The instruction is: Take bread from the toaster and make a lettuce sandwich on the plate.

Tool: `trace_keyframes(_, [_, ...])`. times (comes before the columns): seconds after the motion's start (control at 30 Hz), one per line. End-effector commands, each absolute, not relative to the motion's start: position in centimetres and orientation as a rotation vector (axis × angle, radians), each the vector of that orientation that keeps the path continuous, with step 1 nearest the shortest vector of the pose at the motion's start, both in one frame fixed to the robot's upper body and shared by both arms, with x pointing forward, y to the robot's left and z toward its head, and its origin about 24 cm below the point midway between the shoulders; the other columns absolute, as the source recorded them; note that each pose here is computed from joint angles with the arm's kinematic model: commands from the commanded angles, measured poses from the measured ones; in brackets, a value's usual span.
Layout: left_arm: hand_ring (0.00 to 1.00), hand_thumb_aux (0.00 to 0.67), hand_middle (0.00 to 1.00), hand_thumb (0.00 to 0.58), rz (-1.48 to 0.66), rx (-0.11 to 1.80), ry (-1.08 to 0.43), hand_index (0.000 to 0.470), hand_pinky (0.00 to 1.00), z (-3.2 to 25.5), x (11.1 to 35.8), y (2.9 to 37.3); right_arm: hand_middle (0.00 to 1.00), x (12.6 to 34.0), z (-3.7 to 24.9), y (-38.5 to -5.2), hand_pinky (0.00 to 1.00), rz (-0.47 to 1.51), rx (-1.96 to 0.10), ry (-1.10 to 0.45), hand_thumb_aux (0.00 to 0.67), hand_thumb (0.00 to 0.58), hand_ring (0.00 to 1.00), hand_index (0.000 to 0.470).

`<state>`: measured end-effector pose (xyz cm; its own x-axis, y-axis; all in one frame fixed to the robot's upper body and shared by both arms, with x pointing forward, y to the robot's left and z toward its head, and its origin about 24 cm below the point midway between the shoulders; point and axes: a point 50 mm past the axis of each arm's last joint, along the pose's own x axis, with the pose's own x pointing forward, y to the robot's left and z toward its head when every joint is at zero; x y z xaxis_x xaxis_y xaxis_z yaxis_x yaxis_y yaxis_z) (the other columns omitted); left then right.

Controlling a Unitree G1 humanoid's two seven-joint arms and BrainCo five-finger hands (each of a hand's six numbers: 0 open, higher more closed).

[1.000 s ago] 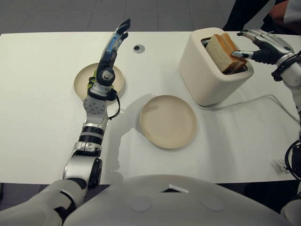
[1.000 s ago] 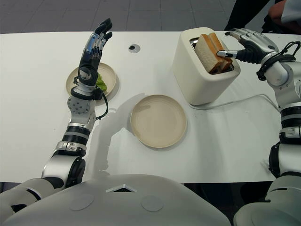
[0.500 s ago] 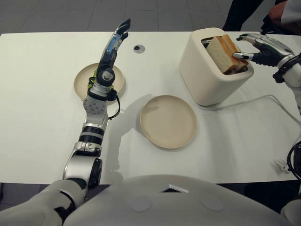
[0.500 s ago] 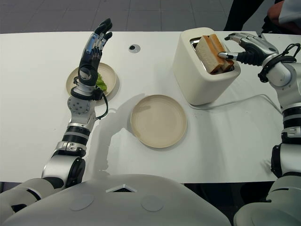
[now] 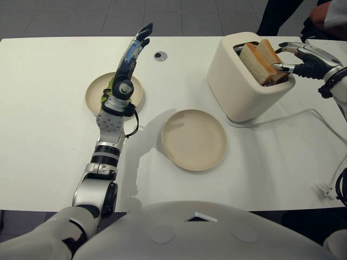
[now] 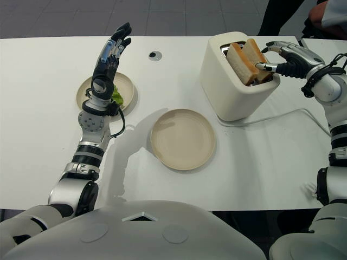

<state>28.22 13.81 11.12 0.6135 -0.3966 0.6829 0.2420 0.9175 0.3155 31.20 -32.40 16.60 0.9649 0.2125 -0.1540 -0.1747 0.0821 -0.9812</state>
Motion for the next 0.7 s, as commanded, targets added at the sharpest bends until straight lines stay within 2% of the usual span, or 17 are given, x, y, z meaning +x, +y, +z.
trace_keyframes(0.03, [0.0, 0.0, 0.0, 0.0, -0.378, 0.216, -0.819, 0.0, 0.0, 10.8, 28.2, 14.0, 0.07, 31.3, 14.5, -31.3, 0.07, 0.396, -1.494, 0.03, 0.523, 0.552, 0.07, 0.367])
trace_keyframes(0.07, [0.0, 0.0, 0.0, 0.0, -0.379, 0.217, -0.819, 0.0, 0.0, 10.8, 28.2, 13.9, 0.1, 31.3, 14.4, -31.2, 0.1, 0.405, -1.499, 0.031, 0.62, 0.577, 0.1, 0.435])
trace_keyframes(0.1, [0.0, 0.0, 0.0, 0.0, -0.38, 0.217, -0.819, 0.0, 0.0, 10.8, 28.2, 13.9, 0.13, 31.3, 14.4, -30.9, 0.13, 0.414, -1.5, 0.021, 0.67, 0.58, 0.13, 0.47])
trace_keyframes(0.13, [0.0, 0.0, 0.0, 0.0, -0.381, 0.217, -0.82, 0.0, 0.0, 10.8, 28.2, 13.9, 0.16, 31.4, 14.6, -30.4, 0.16, 0.424, -1.499, -0.009, 0.67, 0.58, 0.16, 0.47])
trace_keyframes(0.17, [0.0, 0.0, 0.0, 0.0, -0.381, 0.218, -0.821, 0.0, 0.0, 10.8, 28.2, 13.8, 0.25, 31.5, 15.2, -29.8, 0.25, 0.421, -1.497, -0.061, 0.67, 0.58, 0.25, 0.47])
trace_keyframes(0.2, [0.0, 0.0, 0.0, 0.0, -0.382, 0.223, -0.822, 0.0, 0.0, 10.9, 28.2, 13.8, 0.4, 31.7, 16.2, -29.2, 0.4, 0.398, -1.493, -0.132, 0.67, 0.58, 0.4, 0.47])
trace_keyframes(0.27, [0.0, 0.0, 0.0, 0.0, -0.382, 0.261, -0.826, 0.0, 0.0, 10.9, 28.3, 13.8, 0.55, 32.2, 17.9, -28.7, 0.55, 0.324, -1.479, -0.247, 0.67, 0.58, 0.55, 0.47])
trace_keyframes(0.37, [0.0, 0.0, 0.0, 0.0, -0.36, 0.428, -0.821, 0.0, 0.0, 10.8, 28.6, 14.6, 1.0, 32.5, 19.3, -28.3, 1.0, 0.238, -1.455, -0.343, 0.67, 0.58, 1.0, 0.47])
trace_keyframes(0.53, [0.0, 0.0, 0.0, 0.0, -0.207, 0.719, -0.784, 0.0, 0.0, 11.4, 29.5, 18.7, 1.0, 32.2, 22.6, -27.4, 1.0, 0.109, -1.326, -0.574, 0.67, 0.58, 1.0, 0.47])
trace_keyframes(0.7, [0.0, 0.0, 0.0, 0.0, -0.217, 0.881, -0.842, 0.0, 0.0, 13.0, 28.6, 19.4, 1.0, 31.5, 24.3, -27.1, 1.0, 0.048, -1.186, -0.704, 0.67, 0.58, 1.0, 0.47])
